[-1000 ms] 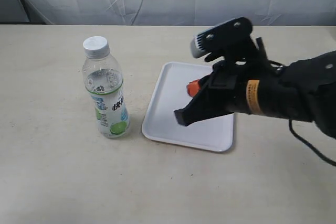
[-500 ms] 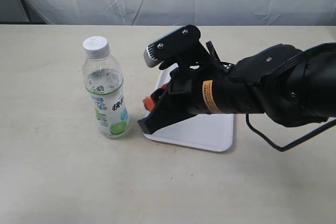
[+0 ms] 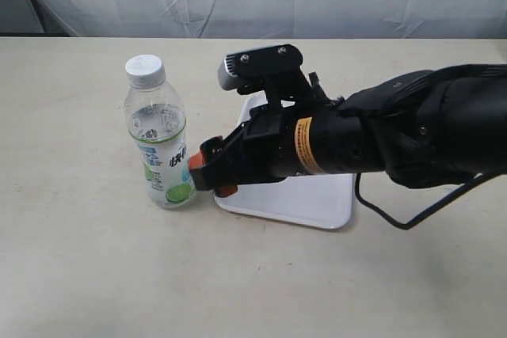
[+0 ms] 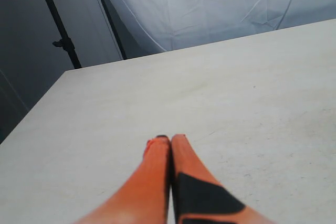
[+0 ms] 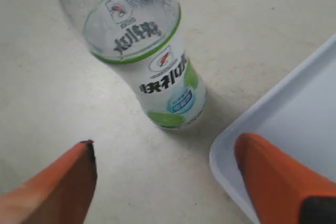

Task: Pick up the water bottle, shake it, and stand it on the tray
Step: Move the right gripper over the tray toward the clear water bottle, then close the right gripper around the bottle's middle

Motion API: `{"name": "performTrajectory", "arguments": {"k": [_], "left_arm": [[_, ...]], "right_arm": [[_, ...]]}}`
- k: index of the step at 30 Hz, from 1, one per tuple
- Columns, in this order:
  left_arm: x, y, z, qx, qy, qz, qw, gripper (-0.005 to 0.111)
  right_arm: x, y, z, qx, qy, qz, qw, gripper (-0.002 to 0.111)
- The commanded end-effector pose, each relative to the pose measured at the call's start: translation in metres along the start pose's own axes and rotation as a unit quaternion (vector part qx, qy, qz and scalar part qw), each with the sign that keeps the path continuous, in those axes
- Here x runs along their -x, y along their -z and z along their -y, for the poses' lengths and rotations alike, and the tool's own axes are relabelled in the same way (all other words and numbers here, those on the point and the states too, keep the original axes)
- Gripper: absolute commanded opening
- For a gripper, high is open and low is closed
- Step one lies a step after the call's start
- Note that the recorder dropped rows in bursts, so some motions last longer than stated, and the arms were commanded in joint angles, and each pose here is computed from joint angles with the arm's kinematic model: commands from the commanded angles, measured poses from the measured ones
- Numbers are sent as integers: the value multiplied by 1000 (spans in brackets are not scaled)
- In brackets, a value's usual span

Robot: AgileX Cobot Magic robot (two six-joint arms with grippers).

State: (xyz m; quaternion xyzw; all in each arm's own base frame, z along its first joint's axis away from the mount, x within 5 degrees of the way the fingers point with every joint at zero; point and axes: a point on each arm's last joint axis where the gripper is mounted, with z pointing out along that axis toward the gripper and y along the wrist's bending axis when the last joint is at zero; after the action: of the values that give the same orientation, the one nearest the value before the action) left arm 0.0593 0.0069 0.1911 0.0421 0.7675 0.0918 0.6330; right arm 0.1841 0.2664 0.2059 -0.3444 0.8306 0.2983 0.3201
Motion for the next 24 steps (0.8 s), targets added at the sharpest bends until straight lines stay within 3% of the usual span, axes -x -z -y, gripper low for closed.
{"name": "performTrajectory", "arguments": {"k": [1,9,15,24], "left_arm": [[1,0,0,0,5,8,1000,0],[1,0,0,0,5,8,1000,0],[1,0,0,0,5,8,1000,0],[1,0,0,0,5,8,1000,0]], "right_arm": [[0,-11,-3,21,22,-10,999,70],[15,-29,-2,21,41,0,999,94],[19,-39,-2,21,24,2,999,95],[20,-61,-6,9,84,-5,996,95]]}}
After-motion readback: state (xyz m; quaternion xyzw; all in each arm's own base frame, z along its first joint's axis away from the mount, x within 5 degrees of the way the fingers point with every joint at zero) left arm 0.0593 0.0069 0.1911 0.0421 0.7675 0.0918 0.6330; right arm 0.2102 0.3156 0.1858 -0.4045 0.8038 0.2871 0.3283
